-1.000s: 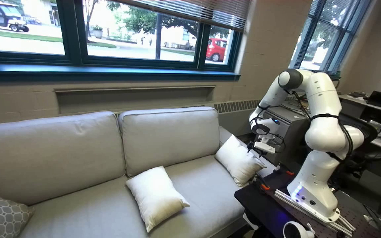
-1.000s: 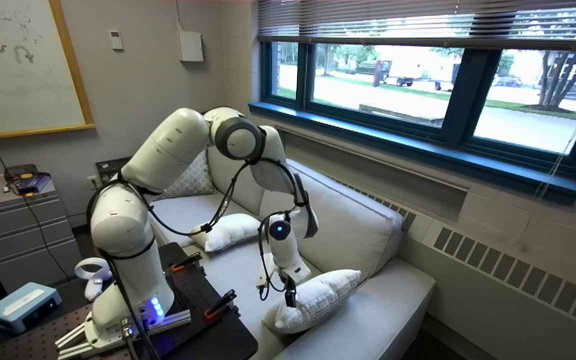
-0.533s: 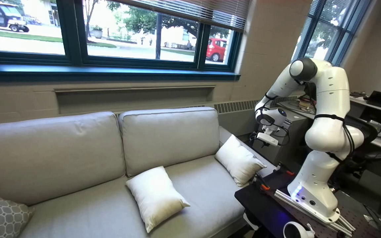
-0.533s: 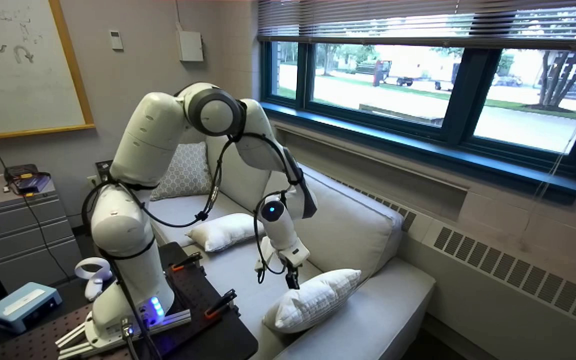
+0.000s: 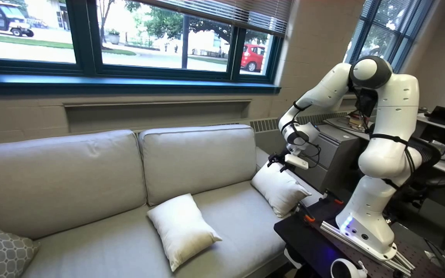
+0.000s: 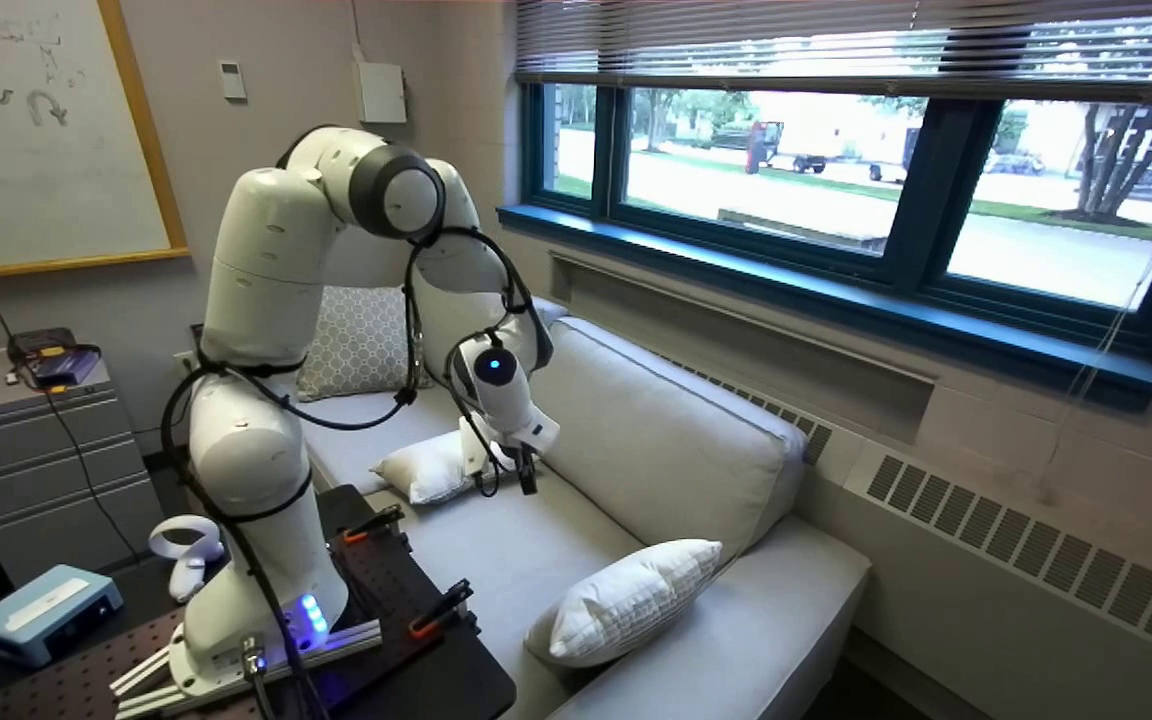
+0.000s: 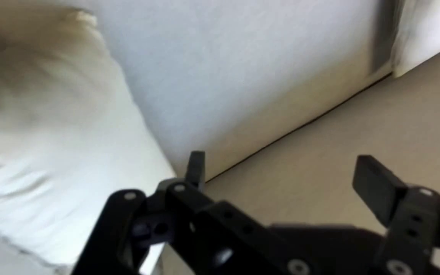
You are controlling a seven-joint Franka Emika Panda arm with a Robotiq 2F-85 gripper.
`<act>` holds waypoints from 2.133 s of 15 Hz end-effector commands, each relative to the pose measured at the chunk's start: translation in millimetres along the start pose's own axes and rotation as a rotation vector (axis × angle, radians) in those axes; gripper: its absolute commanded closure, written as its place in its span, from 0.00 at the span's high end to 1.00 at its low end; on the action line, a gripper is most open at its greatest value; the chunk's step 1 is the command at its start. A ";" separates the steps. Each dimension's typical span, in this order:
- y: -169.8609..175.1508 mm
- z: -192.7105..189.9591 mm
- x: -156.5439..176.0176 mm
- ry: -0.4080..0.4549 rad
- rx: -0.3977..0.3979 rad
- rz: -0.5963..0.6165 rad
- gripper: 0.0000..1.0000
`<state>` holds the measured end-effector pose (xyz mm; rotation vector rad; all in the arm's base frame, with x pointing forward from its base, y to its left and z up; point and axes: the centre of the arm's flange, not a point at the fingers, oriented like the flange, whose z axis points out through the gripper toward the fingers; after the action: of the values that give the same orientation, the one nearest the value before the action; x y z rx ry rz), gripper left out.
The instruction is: Put the pillows upright against the armrest of the couch
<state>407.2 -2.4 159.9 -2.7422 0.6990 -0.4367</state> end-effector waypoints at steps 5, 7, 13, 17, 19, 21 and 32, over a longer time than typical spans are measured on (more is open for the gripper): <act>-170.6 87.1 -74.8 -0.315 0.190 -0.288 1.00; -196.2 117.6 -93.2 -0.397 0.209 -0.336 1.00; -185.4 143.1 -144.1 -0.472 0.186 -0.389 1.00; -182.3 141.2 -136.2 -0.461 0.186 -0.381 1.00; -182.1 141.1 -136.1 -0.461 0.186 -0.381 1.00; -174.4 142.4 -137.3 -0.462 0.184 -0.374 1.00; -179.5 185.7 -110.1 -0.384 0.115 -0.312 1.00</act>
<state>427.1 214.7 28.6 -2.6937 0.0851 0.0694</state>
